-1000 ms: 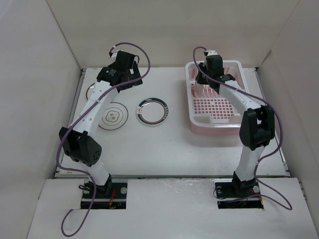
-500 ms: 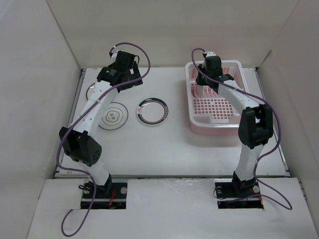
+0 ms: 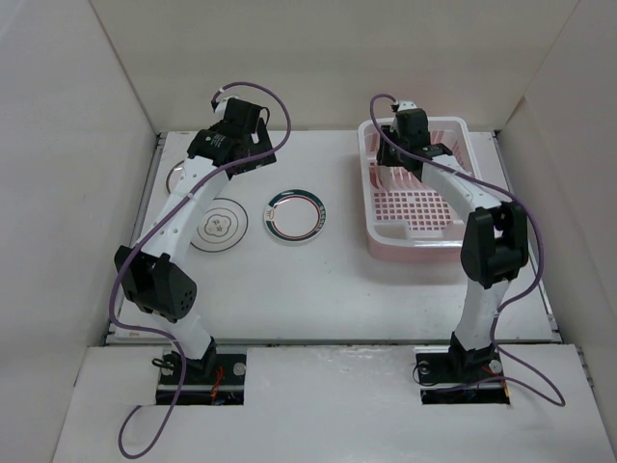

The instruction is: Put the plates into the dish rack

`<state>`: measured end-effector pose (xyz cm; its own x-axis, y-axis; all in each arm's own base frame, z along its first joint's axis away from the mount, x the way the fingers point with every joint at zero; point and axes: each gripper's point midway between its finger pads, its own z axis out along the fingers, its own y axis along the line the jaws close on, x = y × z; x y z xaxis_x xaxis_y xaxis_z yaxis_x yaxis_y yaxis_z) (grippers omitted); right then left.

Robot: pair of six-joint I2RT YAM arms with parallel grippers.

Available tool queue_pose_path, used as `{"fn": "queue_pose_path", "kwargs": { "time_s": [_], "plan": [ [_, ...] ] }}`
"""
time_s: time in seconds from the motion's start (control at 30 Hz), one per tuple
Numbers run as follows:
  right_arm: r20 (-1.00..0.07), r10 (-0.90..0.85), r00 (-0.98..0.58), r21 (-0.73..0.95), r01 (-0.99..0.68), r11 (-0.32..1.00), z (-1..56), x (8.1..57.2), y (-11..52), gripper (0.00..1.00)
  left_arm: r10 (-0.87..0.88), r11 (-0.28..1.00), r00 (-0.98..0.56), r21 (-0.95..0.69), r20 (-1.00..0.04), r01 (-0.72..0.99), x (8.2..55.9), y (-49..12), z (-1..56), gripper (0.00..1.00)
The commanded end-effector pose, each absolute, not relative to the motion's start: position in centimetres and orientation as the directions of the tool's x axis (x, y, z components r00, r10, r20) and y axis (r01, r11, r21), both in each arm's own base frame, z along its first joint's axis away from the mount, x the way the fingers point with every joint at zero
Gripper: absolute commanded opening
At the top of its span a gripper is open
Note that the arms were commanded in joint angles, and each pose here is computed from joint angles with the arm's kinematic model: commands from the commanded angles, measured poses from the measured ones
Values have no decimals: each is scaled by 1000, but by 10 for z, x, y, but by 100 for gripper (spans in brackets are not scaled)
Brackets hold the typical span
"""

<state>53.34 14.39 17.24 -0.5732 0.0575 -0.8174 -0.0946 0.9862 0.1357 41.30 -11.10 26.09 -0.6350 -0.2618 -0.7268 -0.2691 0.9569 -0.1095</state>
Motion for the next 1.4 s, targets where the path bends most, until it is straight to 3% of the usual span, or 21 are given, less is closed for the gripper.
{"fn": "queue_pose_path", "kwargs": {
  "time_s": [0.0,0.1,0.3,0.43,0.83,0.87,1.03,1.2,1.37],
  "plan": [
    [-849,63,-524,140,-110,984,188,544,148,41,-252,959,-625,-105,-739,-263,414,-110,264,100],
    [-848,63,-526,145,-117,982,188,543,150,41,-252,959,-625,-105,-739,-263,412,-109,264,100],
    [-858,67,-509,148,-120,982,199,542,149,52,-261,957,-620,-116,-740,-265,412,-107,265,100],
    [-862,89,-500,171,-121,978,212,534,150,53,-267,956,-622,-120,-736,-268,411,-104,262,100],
    [-879,108,-465,197,-148,969,240,522,152,70,-267,957,-626,-125,-733,-262,407,-104,259,100],
    [-876,116,-469,205,-144,968,239,520,151,100,-269,957,-620,-130,-737,-261,409,-105,261,100],
    [-904,144,-402,222,-156,962,278,509,149,100,-274,957,-636,-135,-721,-258,407,-104,249,100],
    [-938,161,-308,220,-167,961,333,485,139,100,-273,961,-663,-234,-697,-150,411,-121,240,100],
    [-965,113,-237,186,-313,931,381,437,148,100,-178,969,-697,-248,-695,0,407,-139,213,100]
  ]
}}
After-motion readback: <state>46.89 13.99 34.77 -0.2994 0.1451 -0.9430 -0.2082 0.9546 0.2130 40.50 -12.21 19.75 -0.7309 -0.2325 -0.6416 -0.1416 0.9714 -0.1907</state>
